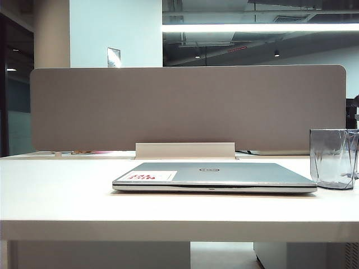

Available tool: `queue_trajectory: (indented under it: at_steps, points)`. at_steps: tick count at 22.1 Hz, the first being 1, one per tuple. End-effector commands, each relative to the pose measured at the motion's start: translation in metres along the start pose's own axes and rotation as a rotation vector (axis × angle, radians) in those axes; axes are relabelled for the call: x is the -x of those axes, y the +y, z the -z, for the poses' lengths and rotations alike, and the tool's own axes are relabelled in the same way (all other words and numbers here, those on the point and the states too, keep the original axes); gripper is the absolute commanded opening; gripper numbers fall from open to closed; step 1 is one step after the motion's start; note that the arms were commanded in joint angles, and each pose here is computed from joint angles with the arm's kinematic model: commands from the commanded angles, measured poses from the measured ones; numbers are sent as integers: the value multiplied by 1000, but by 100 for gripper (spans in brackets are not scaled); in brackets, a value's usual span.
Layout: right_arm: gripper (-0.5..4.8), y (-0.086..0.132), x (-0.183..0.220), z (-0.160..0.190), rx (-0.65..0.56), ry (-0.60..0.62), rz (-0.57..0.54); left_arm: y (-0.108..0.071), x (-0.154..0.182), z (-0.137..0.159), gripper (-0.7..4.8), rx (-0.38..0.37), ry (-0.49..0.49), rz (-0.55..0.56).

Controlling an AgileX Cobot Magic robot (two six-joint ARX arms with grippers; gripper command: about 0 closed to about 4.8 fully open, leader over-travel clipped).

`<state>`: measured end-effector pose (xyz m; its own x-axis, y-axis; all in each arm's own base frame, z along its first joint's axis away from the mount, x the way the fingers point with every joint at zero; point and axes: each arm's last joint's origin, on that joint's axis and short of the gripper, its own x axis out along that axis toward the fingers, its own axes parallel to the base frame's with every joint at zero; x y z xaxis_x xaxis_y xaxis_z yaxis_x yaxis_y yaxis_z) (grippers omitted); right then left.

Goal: Pick up the water cup and place it on the right side of the laptop.

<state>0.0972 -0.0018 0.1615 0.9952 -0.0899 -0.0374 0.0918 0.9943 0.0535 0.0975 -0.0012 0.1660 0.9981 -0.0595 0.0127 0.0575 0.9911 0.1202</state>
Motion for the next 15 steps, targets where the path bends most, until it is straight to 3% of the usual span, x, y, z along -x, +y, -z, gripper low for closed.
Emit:
queue_trajectory:
  at_steps: [1, 15]
  points:
    - [-8, 0, 0, 0, -3, -11, -5, 0, 0, -2, -5, -1, -14, -1]
    - [-8, 0, 0, 0, -2, -10, -17, 0, 0, -2, -5, -1, -14, -1]
